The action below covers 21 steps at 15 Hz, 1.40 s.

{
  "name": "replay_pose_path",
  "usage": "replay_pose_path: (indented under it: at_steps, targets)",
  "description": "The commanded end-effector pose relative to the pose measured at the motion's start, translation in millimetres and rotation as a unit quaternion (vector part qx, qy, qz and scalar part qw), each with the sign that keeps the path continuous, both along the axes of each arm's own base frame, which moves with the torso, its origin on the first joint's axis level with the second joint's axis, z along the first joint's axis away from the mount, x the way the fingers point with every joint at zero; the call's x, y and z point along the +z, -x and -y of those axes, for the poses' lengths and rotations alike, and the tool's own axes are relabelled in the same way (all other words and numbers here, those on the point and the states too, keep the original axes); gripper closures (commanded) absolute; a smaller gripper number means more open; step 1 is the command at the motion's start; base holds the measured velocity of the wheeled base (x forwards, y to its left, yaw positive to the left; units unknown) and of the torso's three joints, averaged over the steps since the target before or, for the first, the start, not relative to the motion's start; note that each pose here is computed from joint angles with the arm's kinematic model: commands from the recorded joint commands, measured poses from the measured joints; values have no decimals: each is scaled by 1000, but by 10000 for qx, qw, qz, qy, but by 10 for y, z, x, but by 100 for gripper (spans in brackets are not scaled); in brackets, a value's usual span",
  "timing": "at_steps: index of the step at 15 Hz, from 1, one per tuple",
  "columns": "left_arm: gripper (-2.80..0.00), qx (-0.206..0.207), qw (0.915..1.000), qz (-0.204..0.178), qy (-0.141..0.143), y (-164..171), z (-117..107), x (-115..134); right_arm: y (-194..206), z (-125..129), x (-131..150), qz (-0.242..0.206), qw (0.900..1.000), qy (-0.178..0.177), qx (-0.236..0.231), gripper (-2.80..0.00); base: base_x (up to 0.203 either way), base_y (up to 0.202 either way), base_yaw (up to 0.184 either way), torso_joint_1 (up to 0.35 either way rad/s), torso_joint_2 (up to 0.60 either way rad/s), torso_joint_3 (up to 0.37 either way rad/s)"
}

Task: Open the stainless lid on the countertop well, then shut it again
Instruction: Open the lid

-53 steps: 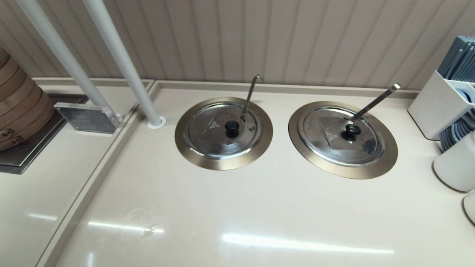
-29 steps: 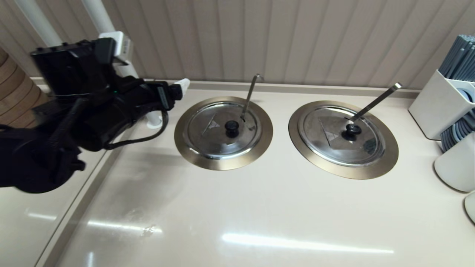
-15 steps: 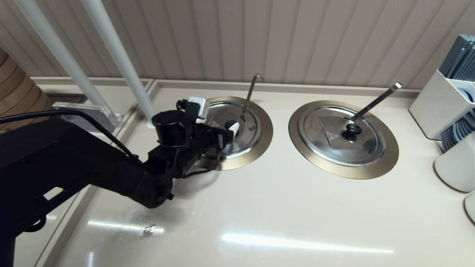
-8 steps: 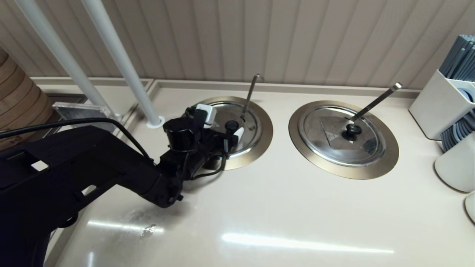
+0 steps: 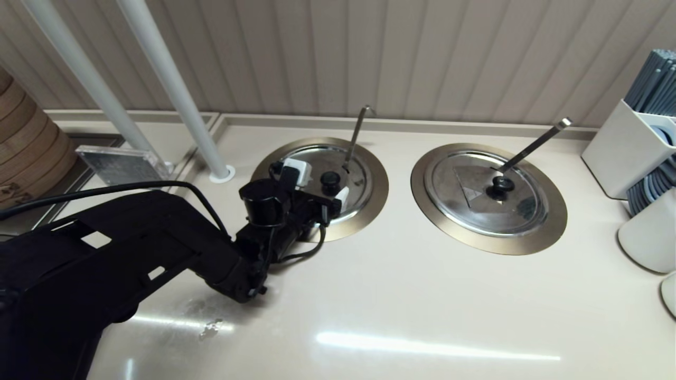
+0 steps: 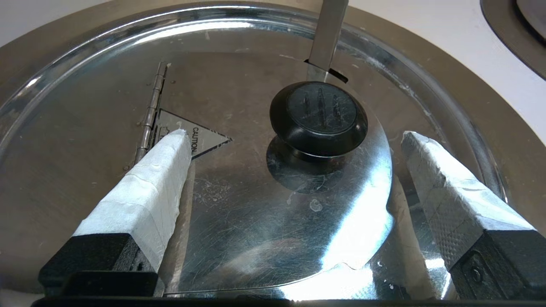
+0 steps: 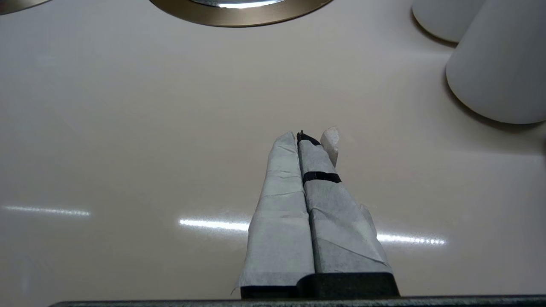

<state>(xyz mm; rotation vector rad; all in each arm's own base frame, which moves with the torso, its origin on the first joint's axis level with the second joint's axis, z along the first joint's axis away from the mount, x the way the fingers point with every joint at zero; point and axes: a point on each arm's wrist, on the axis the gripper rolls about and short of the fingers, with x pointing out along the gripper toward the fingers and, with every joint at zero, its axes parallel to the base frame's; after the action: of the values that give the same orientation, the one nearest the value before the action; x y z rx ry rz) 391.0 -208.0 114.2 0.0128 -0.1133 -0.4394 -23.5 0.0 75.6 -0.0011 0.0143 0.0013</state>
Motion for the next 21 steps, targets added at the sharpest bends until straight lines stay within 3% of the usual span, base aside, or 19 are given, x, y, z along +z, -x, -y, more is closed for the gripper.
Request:
replay_pose_path:
  at_steps: [1, 5, 8, 14, 21]
  targets:
    - [-280, 41, 10000, -15, -18, -38, -7, -47, -1, 0, 1, -5, 10000, 2, 1, 0, 0, 0, 0, 0, 0, 0]
    - [-280, 152, 9999, 74, -22, -136, -34, -60, -1, 0, 1, -5, 10000, -5, 1, 0, 0, 0, 0, 0, 0, 0]
    - [-280, 253, 9992, 148, -275, -184, -83, -109, -1, 0, 1, -5, 10000, -12, 1, 0, 0, 0, 0, 0, 0, 0]
    - [-280, 277, 9987, 157, -405, -224, -77, -179, -1, 0, 1, -5, 10000, -13, 1, 0, 0, 0, 0, 0, 0, 0]
    - [-280, 281, 9987, 289, -305, -204, -87, -42, -1, 0, 1, -5, 10000, -13, 1, 0, 0, 0, 0, 0, 0, 0]
